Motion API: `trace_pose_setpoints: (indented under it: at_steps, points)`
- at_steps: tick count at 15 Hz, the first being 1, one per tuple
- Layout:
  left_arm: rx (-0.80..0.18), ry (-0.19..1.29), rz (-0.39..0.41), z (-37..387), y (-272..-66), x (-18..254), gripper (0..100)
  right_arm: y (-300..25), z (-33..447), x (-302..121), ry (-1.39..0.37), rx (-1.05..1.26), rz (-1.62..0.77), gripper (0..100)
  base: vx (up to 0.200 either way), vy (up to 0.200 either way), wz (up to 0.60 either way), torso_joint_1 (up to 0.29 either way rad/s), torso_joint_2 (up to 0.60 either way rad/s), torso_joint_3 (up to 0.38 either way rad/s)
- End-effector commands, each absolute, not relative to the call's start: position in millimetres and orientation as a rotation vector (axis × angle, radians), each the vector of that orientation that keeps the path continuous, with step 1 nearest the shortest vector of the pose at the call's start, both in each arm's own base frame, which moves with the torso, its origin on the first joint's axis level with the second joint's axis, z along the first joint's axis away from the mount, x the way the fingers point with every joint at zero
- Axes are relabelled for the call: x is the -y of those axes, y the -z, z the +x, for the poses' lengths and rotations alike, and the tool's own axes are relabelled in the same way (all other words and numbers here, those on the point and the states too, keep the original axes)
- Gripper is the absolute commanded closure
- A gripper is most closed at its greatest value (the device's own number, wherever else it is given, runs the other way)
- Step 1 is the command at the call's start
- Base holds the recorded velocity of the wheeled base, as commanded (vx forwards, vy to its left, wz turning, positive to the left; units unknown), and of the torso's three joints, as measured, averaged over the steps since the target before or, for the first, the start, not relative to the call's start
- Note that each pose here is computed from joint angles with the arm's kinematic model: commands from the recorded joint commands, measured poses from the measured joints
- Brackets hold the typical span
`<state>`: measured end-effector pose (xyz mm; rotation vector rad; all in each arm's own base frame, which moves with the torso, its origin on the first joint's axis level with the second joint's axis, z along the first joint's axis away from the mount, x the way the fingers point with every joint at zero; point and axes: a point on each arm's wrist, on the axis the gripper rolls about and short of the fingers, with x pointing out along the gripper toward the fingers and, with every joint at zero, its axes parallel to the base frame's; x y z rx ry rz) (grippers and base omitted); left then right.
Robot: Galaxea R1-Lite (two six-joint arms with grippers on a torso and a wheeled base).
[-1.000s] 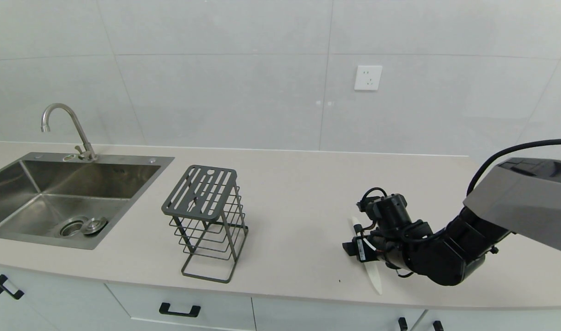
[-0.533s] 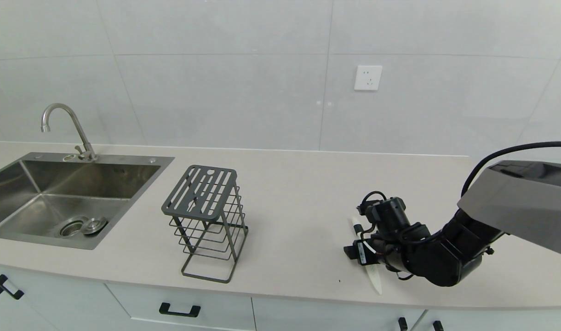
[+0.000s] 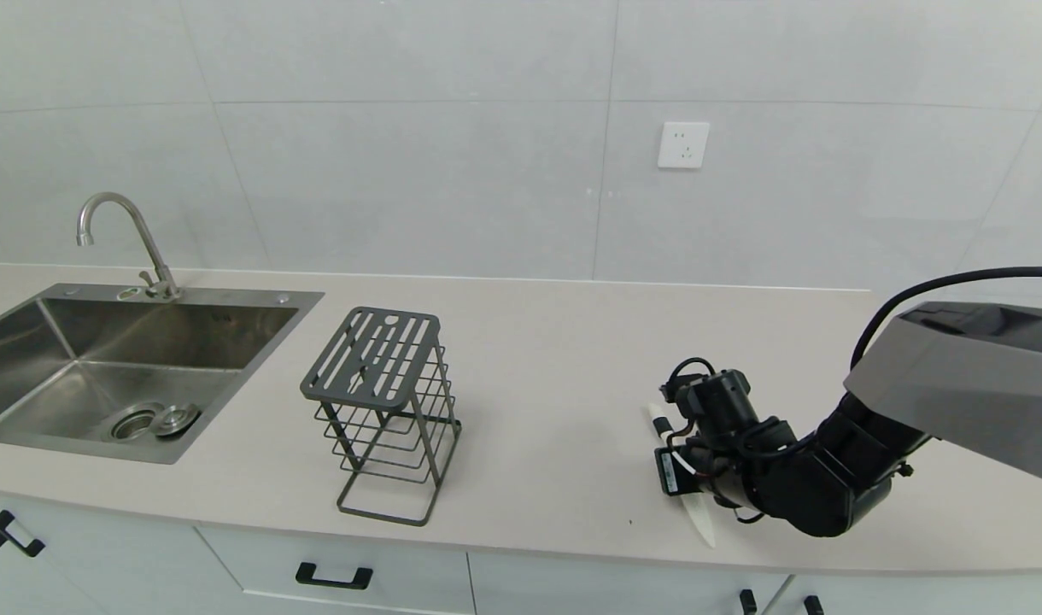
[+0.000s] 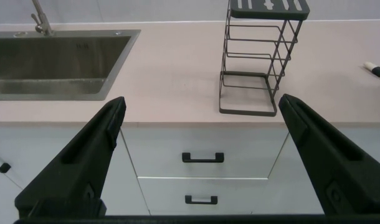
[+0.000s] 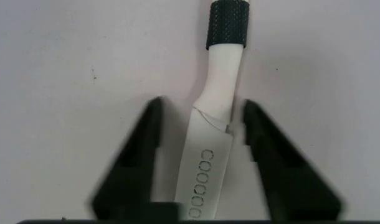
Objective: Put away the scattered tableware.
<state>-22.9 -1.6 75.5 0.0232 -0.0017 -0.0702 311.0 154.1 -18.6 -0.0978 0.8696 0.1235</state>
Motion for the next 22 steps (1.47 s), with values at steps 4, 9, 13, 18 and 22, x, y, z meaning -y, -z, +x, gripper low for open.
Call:
trace_pose_setpoints:
  at_steps: [4,9,13,18,22]
  points:
    - [0.001,0.071,0.023,-23,-75,2,0,16,311,-156,-0.129,-0.865,-0.096,100,0.000,0.000,0.00,0.000,0.00,0.000]
    - [0.001,0.066,0.028,-23,-75,1,0,-18,319,-159,-0.186,-0.696,-0.057,100,0.000,0.000,0.00,0.000,0.00,0.000]
    - [0.002,0.066,0.026,-23,-76,1,0,-34,331,-163,-0.329,-0.508,-0.058,100,0.000,0.000,0.00,0.000,0.00,0.000]
    - [0.002,0.066,0.012,-23,-76,1,0,-76,332,-166,-0.572,-0.226,-0.097,100,0.000,0.000,0.00,0.000,0.00,0.000]
    - [0.003,0.069,0.012,-23,-76,2,0,-107,328,-157,-0.738,-0.093,-0.180,100,0.000,0.000,0.00,0.000,0.00,0.000]
